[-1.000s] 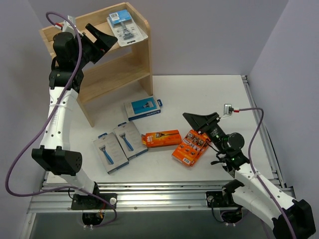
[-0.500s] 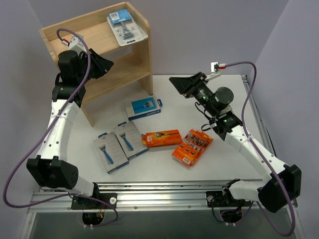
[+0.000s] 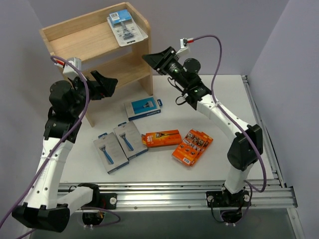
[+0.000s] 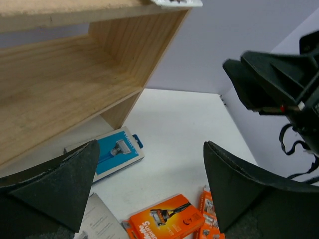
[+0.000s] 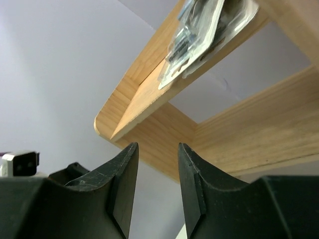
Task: Place and organize the shaving razors onto the shelf
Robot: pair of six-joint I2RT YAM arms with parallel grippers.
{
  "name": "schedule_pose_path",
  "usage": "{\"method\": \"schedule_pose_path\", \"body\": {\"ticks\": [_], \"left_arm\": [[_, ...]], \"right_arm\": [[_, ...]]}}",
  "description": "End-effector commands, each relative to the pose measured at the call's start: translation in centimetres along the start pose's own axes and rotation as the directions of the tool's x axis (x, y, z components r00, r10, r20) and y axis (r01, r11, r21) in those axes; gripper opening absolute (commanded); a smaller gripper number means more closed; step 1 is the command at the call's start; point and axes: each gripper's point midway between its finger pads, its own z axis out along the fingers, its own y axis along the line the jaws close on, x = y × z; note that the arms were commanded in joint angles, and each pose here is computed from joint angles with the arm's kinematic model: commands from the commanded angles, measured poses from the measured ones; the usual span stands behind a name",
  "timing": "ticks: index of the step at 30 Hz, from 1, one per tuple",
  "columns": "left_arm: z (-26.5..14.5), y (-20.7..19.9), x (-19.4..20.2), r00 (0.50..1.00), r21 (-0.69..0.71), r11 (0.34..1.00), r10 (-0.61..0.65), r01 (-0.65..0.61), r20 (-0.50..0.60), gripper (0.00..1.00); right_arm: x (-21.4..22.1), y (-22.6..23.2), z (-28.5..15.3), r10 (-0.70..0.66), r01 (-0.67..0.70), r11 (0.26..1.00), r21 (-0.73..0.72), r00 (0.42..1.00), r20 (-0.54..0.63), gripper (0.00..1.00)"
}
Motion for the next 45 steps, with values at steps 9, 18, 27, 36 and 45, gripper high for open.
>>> {"method": "schedule_pose_path", "body": {"ticks": [9, 18, 27, 36, 45], "left_arm": [[-5.0, 4.8, 5.2, 0.948, -0.298, 0.902, 0.315, -0.314, -0.044, 0.94], [-7.5, 7.5, 6.9, 0.928, -0.476, 0.808, 0.369, -0.347, -0.049, 0.94], [-8.6, 6.4, 6.9, 0.916, -0.452, 0.813, 0.401, -0.366, -0.019, 0.94], [-10.5, 7.5, 6.0, 0.915, -0.538, 0.78, 0.402, -0.319, 0.04, 0.94], [-10.2, 7.0, 6.5, 0.907, -0.513, 0.789, 0.418, -0.339, 0.044, 0.94]], "right_arm": [[2.6, 5.8, 5.4, 0.069, -0.066, 0.985, -0.159, 0.998, 0.012, 0.28], [1.8, 5.1, 7.4, 0.111, -0.097, 0.983, -0.154, 0.99, 0.088, 0.26], [0.9, 4.0, 8.7, 0.132, -0.115, 0.985, -0.128, 0.981, 0.139, 0.27], [-0.2, 3.8, 9.1, 0.15, -0.125, 0.982, -0.144, 0.972, 0.182, 0.28], [-0.7, 1.9, 9.5, 0.2, -0.179, 0.977, -0.113, 0.955, 0.218, 0.25]]}}
